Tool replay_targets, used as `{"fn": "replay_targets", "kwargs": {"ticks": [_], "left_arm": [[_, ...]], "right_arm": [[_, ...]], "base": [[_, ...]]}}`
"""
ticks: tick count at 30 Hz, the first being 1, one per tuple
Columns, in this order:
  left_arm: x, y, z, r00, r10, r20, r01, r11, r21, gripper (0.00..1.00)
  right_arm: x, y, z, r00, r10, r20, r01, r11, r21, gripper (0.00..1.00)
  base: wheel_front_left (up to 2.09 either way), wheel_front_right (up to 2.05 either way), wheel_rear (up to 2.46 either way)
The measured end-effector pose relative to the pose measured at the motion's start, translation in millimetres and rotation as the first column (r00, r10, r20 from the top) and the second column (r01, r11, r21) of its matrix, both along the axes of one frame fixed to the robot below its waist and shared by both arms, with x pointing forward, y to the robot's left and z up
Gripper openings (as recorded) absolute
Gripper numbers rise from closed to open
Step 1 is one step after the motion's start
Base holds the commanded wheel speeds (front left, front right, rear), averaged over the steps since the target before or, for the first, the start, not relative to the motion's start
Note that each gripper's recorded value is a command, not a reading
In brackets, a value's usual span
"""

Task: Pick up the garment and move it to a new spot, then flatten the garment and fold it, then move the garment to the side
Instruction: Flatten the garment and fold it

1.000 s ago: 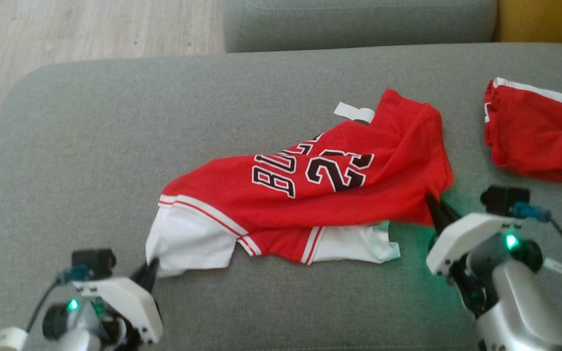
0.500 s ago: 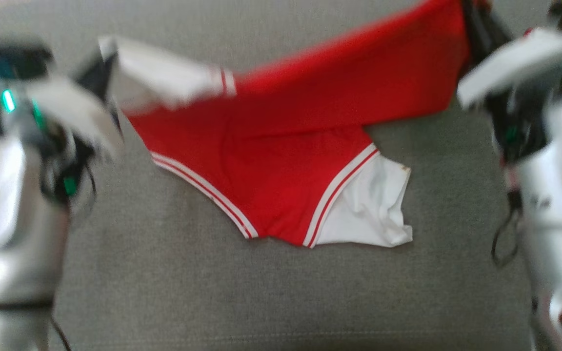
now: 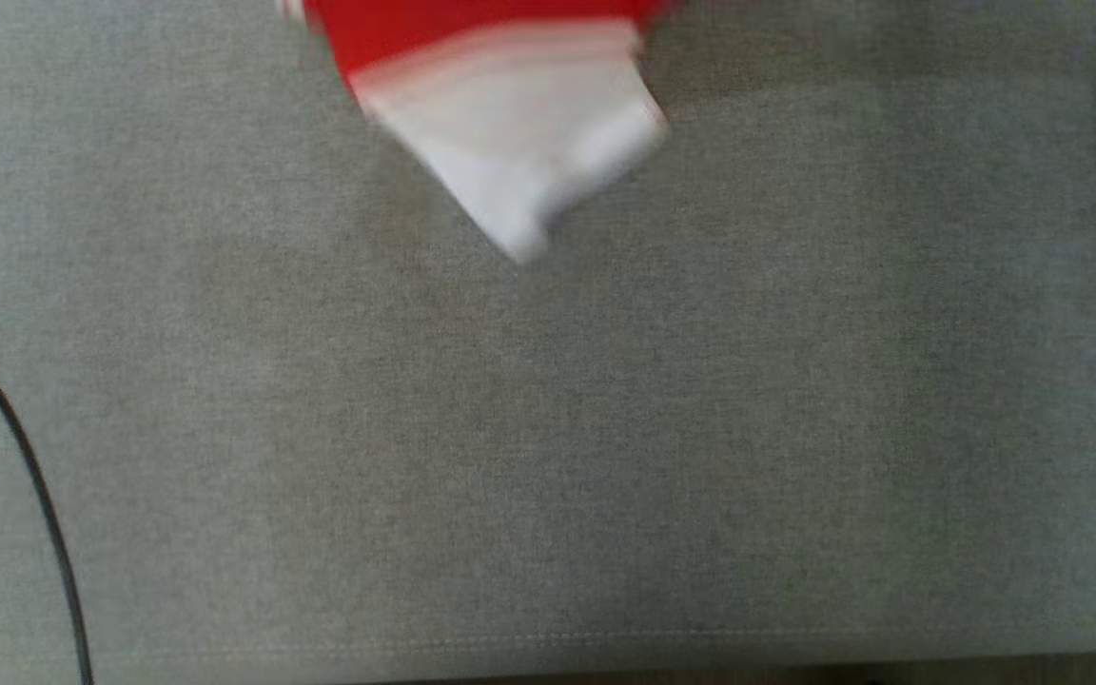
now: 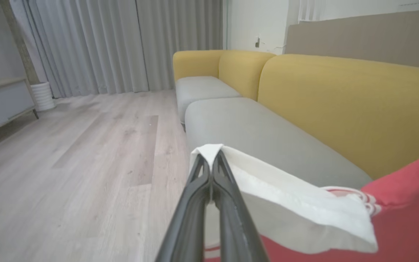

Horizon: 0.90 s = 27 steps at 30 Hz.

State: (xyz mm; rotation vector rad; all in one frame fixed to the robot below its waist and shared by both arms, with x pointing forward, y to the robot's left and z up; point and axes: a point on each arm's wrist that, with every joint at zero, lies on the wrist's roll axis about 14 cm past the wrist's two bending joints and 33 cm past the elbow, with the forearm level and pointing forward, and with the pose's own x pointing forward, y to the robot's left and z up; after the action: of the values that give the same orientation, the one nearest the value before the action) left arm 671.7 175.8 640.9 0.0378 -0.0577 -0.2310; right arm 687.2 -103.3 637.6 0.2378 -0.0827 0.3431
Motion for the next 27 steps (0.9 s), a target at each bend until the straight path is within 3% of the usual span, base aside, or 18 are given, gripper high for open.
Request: {"fn": "replay_targets", "kwargs": {"ticks": [3, 8, 16, 19, 22, 27], "left_arm": [[7.6, -2.0, 33.7, 0.998, -0.002, 0.06, -0.003, 0.996, 0.089, 0.0], [12.1, 0.1, 81.1, 0.991, 0.008, 0.136, -0.027, 0.99, 0.136, 0.0], [11.9, 4.2, 93.4, 0.989, 0.014, 0.147, -0.035, 0.989, 0.146, 0.0], [4.8, 7.1, 73.0, 0.997, 0.016, 0.081, -0.027, 0.99, 0.138, 0.0], [-9.8, 13.2, 30.5, 0.997, 0.026, -0.07, -0.016, 0.99, 0.138, 0.0], [-59.5, 22.9, -47.9, 0.916, 0.031, -0.399, 0.034, 0.988, 0.153, 0.0]], "right_arm": [[6.2, -2.4, 30.0, 0.998, -0.011, 0.061, 0.012, 1.0, -0.01, 0.0], [13.0, -1.6, 70.9, 0.99, -0.016, 0.141, 0.023, 0.999, -0.048, 0.0], [16.1, 3.7, 68.5, 0.993, -0.006, 0.122, 0.014, 0.997, -0.07, 0.0], [9.3, 6.8, 58.6, 0.996, 0.008, 0.086, -0.003, 0.998, -0.061, 0.0], [-4.3, 9.5, 23.2, 1.0, 0.026, -0.011, -0.026, 0.998, -0.05, 0.0], [-46.9, 7.8, -51.0, 0.967, 0.058, -0.248, -0.064, 0.998, -0.017, 0.0]], "base": [[0.0, 0.0, 0.0], [0.0, 0.0, 0.0], [0.0, 0.0, 0.0], [0.0, 0.0, 0.0], [0.0, 0.0, 0.0], [0.0, 0.0, 0.0]]}}
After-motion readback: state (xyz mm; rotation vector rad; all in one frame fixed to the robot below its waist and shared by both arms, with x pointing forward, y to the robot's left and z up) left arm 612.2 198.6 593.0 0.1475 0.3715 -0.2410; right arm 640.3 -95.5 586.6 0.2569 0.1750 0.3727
